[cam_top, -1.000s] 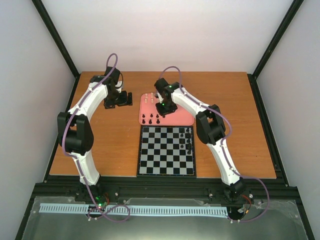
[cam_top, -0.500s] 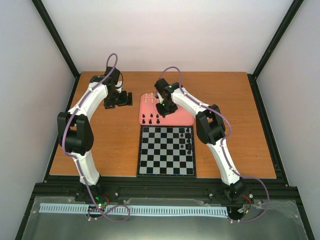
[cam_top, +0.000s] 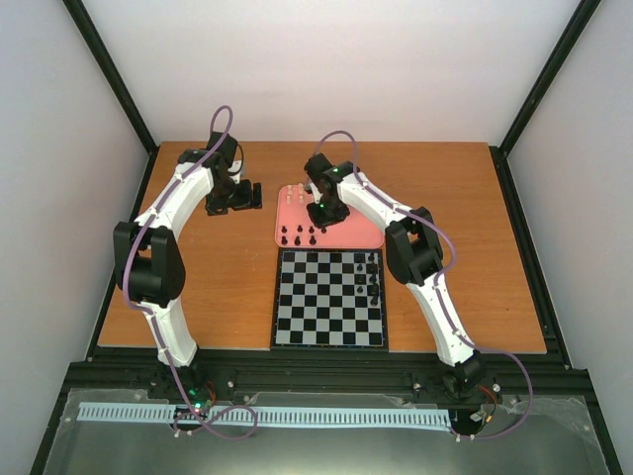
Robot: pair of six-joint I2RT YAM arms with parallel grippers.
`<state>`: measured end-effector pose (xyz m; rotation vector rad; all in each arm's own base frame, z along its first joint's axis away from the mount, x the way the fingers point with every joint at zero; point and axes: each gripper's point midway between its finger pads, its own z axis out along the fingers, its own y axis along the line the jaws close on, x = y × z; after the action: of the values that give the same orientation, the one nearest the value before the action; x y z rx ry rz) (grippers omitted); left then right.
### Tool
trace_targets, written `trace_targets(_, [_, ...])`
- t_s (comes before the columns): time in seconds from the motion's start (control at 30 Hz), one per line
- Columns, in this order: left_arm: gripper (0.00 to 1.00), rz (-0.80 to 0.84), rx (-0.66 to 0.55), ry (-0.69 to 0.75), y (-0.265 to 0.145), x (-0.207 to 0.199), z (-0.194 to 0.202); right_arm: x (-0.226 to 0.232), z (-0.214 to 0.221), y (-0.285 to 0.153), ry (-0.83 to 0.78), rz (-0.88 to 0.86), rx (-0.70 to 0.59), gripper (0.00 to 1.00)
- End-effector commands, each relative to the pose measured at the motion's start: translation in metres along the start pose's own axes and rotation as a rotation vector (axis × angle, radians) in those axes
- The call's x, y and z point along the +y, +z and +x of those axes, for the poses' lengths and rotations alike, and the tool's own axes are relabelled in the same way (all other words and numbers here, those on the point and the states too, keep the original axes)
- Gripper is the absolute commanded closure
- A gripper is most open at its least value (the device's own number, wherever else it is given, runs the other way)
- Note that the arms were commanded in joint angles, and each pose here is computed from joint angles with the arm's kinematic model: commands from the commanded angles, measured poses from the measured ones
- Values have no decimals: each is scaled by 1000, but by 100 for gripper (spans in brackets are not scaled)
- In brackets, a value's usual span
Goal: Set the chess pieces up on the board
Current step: Pick up the chess piece from the storage box.
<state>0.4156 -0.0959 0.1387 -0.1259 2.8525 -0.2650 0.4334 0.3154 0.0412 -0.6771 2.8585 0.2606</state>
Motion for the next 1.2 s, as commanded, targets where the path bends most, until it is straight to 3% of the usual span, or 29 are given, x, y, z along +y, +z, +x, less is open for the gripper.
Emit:
trace_targets(0.0, [0, 13, -39, -3, -11, -4, -9, -1, 2, 3, -2, -3, 18, 86])
trace_targets(0.77, [0, 13, -38, -4, -10, -4, -8, -3, 10, 12, 4, 1, 50, 78])
trace_targets(0.9, [0, 15, -37, -5, -10, -4, -8, -4, 9, 11, 4, 5, 44, 79])
trace_targets(1.17, [0, 14, -39, -4, -10, -4, -9, -4, 9, 10, 2, 6, 46, 91])
